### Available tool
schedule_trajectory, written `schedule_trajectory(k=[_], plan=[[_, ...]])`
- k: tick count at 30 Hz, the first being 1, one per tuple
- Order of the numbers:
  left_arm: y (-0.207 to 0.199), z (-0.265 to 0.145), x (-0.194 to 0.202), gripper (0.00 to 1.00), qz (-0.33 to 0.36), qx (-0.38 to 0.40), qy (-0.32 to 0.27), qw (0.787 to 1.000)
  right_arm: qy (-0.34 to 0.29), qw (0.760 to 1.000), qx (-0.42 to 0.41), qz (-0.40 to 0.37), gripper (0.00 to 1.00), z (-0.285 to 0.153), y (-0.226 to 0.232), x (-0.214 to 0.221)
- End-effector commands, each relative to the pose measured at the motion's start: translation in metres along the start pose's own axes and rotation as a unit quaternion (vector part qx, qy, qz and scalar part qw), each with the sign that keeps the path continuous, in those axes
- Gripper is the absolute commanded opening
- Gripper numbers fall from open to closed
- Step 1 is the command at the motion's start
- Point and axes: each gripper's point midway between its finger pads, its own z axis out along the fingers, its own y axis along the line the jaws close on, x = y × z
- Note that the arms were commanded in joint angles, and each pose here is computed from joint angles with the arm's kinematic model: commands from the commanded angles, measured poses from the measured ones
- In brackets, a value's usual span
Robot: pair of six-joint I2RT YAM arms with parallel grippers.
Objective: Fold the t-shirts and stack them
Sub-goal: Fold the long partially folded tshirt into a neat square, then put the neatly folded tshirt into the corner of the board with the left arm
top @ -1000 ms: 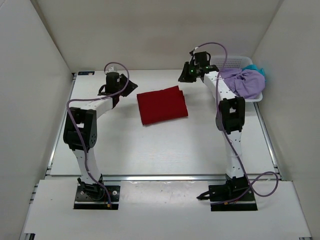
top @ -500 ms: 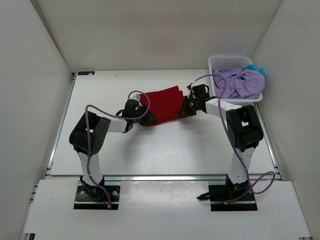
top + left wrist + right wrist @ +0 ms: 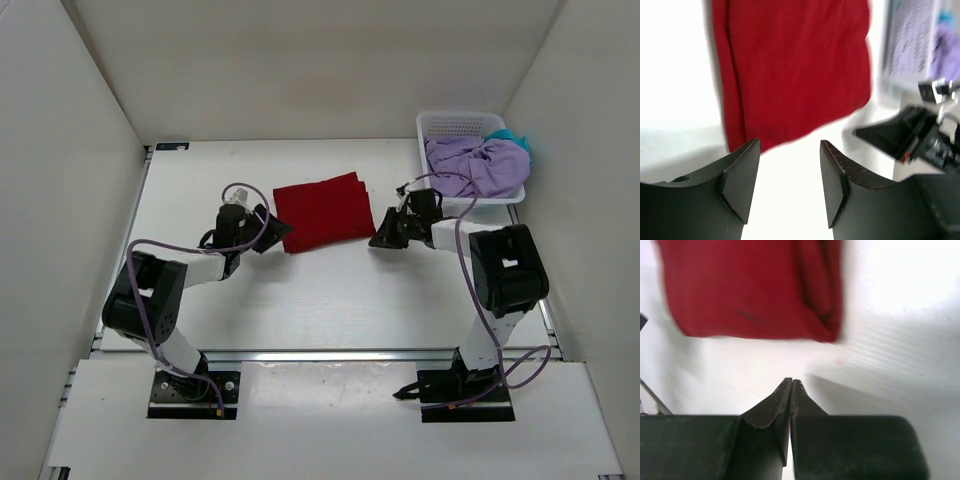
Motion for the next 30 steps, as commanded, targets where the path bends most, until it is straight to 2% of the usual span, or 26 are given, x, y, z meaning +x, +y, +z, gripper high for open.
schedule_trajectory(k=[1, 5, 11, 15, 18, 19, 21, 24, 27, 30], plan=[[-0.001, -0.014, -0.036, 0.61, 0.002, -0.004, -0.057, 0.998, -0.076, 0.995, -0.052, -0.05, 0.0, -0.026, 0.045, -0.045], [0.009, -0.002, -0.042, 0.62, 0.0, -0.022, -0.048, 0.999, -0.068, 0.993, -0.076, -0.059, 0.0, -0.006, 0.059, -0.07], [0.033, 0.02, -0.043, 0.69, -0.001, -0.053, -0.018, 0.998, -0.037, 0.998, -0.059, -0.011, 0.01, 0.033, 0.023, -0.064], [0.039, 0.038, -0.035, 0.77, 0.011, -0.064, 0.01, 0.998, -0.032, 0.998, -0.043, 0.017, 0.0, 0.032, -0.002, -0.052], [0.039, 0.058, -0.041, 0.77, 0.023, -0.073, 0.019, 0.997, -0.037, 0.998, -0.045, 0.015, 0.01, 0.023, 0.001, -0.051], [0.045, 0.064, -0.033, 0.76, 0.026, -0.082, 0.03, 0.996, -0.046, 0.998, -0.05, 0.009, 0.03, 0.016, 0.007, -0.055], [0.045, 0.075, -0.034, 0.71, 0.033, -0.088, 0.038, 0.995, -0.063, 0.996, -0.061, -0.005, 0.22, 0.005, 0.022, -0.062], [0.05, 0.087, -0.024, 0.61, 0.045, -0.1, 0.053, 0.993, -0.1, 0.992, -0.075, -0.031, 0.39, -0.025, 0.047, -0.073], [0.046, 0.096, -0.016, 0.54, 0.04, -0.086, 0.058, 0.994, -0.123, 0.988, -0.084, -0.043, 0.41, -0.043, 0.062, -0.075], [0.026, 0.112, -0.003, 0.33, 0.037, -0.051, 0.07, 0.996, -0.131, 0.985, -0.099, -0.047, 0.4, -0.054, 0.074, -0.069]])
